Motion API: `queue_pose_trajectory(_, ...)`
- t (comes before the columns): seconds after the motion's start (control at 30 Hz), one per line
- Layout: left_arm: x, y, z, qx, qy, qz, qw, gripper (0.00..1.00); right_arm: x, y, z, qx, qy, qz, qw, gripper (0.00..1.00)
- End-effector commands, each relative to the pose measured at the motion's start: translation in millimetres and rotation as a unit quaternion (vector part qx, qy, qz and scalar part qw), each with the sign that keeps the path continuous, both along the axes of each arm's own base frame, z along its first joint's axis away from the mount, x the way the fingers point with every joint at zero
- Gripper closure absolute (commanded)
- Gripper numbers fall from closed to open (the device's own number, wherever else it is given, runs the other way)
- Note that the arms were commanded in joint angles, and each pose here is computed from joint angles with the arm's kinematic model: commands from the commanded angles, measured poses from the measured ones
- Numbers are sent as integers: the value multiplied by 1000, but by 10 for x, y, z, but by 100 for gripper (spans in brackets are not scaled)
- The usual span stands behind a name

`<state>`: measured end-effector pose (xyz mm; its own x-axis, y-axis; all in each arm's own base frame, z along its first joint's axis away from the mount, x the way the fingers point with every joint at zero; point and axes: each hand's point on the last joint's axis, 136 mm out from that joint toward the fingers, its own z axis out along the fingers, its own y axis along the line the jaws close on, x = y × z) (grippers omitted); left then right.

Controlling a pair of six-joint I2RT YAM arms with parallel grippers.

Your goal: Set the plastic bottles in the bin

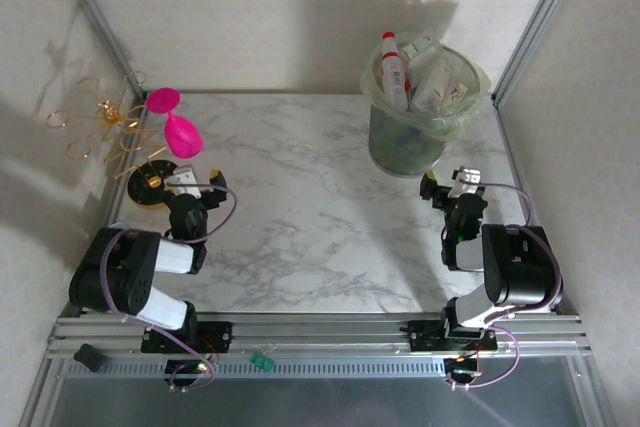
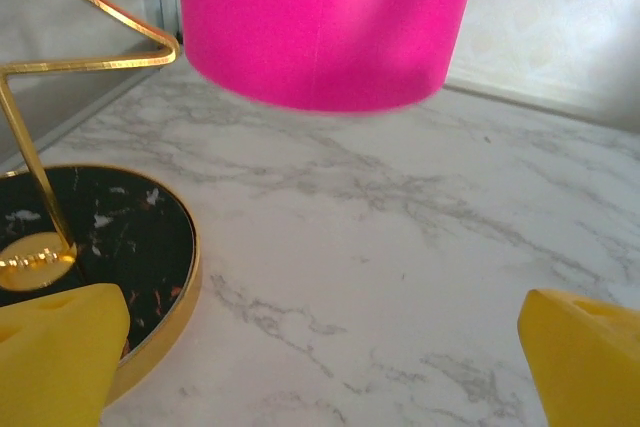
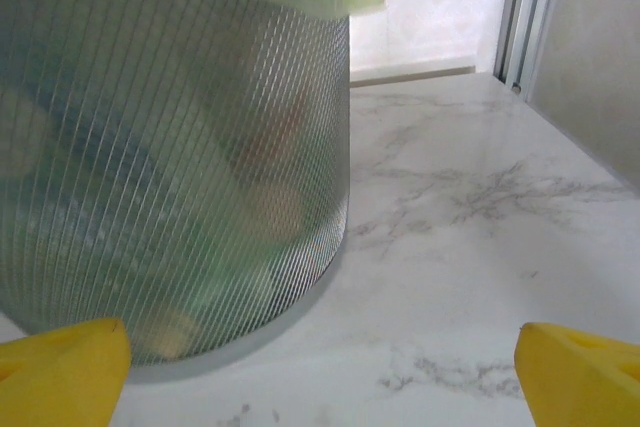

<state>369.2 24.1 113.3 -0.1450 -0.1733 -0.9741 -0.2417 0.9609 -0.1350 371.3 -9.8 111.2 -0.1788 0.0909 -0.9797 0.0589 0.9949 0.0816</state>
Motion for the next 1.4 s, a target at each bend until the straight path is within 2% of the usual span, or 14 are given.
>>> queue_pose_trajectory(0.0,53,-55,167,0,-41,-21,999,1,23,83,140,-15,-34,21,999,1)
queue_pose_trajectory(0.33,27,-88,166,13,-39,-14,999,1,31,91,124,-22,-29,18,999,1)
queue_pose_trajectory(0.53,45,-92,156,9,-36,-20,999,1,21,202,124,-18,-31,61,998,1)
queue_pose_trajectory(0.7,61,-68,152,3,-34,-22,999,1,34,147,123,-15,-29,46,998,1)
queue_pose_trajectory(0.83,-34,-90,194,21,-48,-3,999,1,33,149,126,-16,-30,45,998,1)
queue_pose_trajectory(0.93,-75,-210,215,34,-55,-33,997,1,33,151,122,-16,-29,46,998,1)
queue_pose_trajectory(1.03,25,-188,169,18,-40,-46,998,1,33,151,125,-16,-29,46,998,1)
queue_pose_trajectory(1.1,61,-74,147,2,-34,-24,999,1,33,149,122,-16,-29,45,998,1)
queue_pose_trajectory(1.37,52,-70,156,5,-36,-19,999,1,33,147,122,-16,-29,45,998,1)
